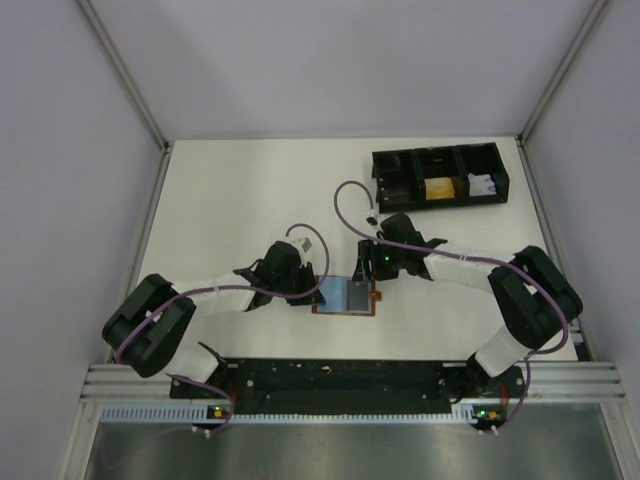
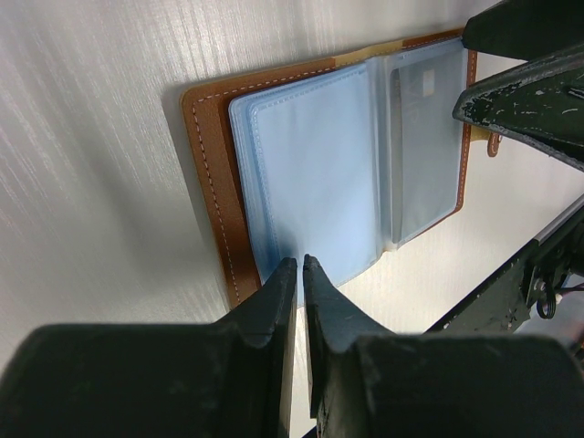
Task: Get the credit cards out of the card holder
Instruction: Remove the credit card from the card holder.
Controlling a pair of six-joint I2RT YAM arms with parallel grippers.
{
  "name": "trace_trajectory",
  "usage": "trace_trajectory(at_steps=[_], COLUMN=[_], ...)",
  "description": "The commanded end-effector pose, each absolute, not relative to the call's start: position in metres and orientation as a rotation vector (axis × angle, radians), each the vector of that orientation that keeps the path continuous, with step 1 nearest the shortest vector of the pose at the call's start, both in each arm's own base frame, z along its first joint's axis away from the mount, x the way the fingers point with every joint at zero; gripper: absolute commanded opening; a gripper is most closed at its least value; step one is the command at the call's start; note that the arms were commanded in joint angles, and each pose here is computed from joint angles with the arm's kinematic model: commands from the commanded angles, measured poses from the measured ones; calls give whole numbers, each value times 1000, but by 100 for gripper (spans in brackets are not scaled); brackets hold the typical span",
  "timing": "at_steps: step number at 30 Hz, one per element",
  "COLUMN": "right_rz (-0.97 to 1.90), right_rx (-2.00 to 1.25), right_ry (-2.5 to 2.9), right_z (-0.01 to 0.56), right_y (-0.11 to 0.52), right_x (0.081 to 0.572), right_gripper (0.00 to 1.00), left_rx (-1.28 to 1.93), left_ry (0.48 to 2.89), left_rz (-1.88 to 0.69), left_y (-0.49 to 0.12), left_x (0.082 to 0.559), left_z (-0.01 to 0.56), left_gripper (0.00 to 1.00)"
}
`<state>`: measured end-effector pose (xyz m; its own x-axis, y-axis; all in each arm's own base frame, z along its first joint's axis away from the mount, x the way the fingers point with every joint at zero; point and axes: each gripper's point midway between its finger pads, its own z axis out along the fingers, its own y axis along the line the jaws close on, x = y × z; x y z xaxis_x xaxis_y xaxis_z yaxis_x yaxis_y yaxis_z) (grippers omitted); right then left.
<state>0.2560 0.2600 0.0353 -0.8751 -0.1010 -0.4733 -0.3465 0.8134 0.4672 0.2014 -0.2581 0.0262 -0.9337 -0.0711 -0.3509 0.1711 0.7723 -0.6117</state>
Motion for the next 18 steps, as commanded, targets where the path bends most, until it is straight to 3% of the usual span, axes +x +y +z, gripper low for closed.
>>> trace_trajectory(at_steps=[1,4,9,18], right_rz=[814,809,899,865], right_rx=[-370,-376,-411,-418], right_ry=[2503,2499,2489,2473], right_z=[50,50,59,64], right_y=[271,271,280,278], right_x=[268,269,263,268], right_gripper=[55,54,46,45], left_rx=[95,94,92,93], left_ry=[2635,2636,2630,2630], left_rz=[-916,-915,-916,-919], left_y=[-254,-253,-253,-253], left_x=[198,197,198,197], left_z=[17,16,17,17], left_gripper=[12,11,11,11])
